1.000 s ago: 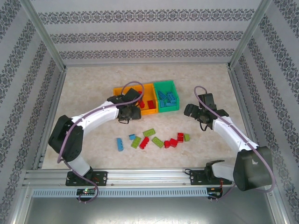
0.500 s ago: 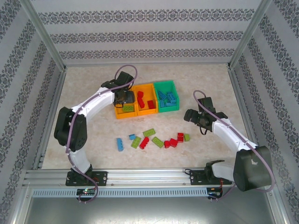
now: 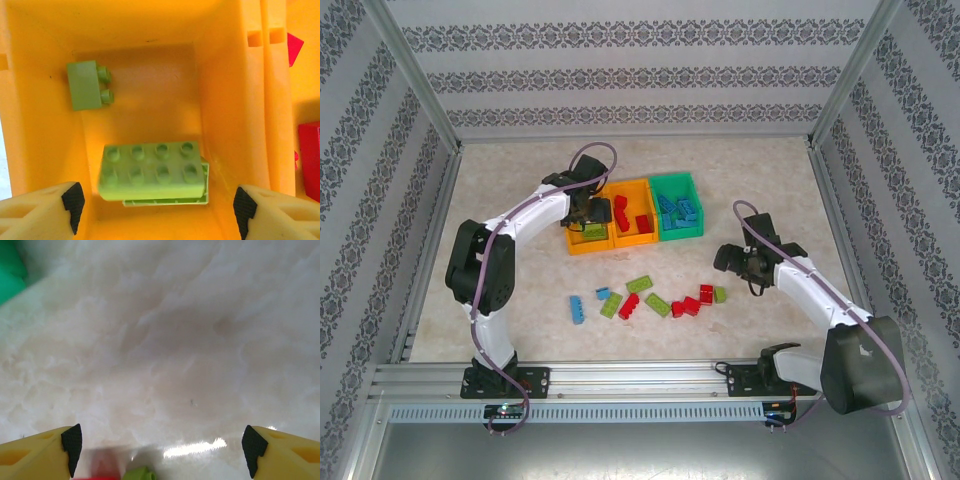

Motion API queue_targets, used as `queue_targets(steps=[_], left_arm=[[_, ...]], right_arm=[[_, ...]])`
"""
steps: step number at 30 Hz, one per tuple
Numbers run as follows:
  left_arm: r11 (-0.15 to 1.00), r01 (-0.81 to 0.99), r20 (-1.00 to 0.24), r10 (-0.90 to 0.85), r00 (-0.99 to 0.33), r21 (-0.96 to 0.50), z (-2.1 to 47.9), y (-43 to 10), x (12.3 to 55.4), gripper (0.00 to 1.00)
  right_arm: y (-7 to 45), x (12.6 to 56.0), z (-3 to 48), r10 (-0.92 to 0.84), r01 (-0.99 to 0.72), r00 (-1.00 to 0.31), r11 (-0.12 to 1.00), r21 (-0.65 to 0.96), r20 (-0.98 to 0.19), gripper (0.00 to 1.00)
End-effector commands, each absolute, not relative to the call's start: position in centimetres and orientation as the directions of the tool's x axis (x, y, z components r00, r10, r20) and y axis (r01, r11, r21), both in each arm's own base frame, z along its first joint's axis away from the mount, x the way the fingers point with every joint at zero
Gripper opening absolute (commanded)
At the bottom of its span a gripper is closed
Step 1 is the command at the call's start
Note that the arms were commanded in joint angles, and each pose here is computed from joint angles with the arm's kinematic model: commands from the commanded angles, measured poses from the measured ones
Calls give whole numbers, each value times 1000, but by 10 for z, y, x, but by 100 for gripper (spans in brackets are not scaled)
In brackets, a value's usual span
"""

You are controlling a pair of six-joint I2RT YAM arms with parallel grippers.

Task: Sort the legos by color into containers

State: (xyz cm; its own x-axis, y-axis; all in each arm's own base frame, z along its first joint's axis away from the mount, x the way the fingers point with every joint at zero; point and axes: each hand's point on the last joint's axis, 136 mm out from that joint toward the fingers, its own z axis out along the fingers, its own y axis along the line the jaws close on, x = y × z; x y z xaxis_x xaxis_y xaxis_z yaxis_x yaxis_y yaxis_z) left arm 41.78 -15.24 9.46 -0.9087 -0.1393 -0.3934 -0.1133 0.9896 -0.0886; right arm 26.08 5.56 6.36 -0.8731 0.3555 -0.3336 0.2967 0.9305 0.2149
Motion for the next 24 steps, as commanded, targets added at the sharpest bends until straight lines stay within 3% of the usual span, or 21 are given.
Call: queue_targets(steps=[1,10,18,24], left_arm=[[987,-122,-409,-155,-899,-107,105,-147,414,83],[982,-108,-437,-167,-884,-157,119,-152,413,89],[975,-107,-424,-181,-887,-192,116,-156,409,90],[971,-113,-416,-193,-889,-208,115,-158,405,90]], right_arm=[[63,242,61,307,269,-910,949,165,-279,86],[83,209,58,259,224,-934,961,162,-245,79],[84,192,54,238,194,-938,963,189,-250,67],[84,190,43,213,180,-954,970,162,-211,66]])
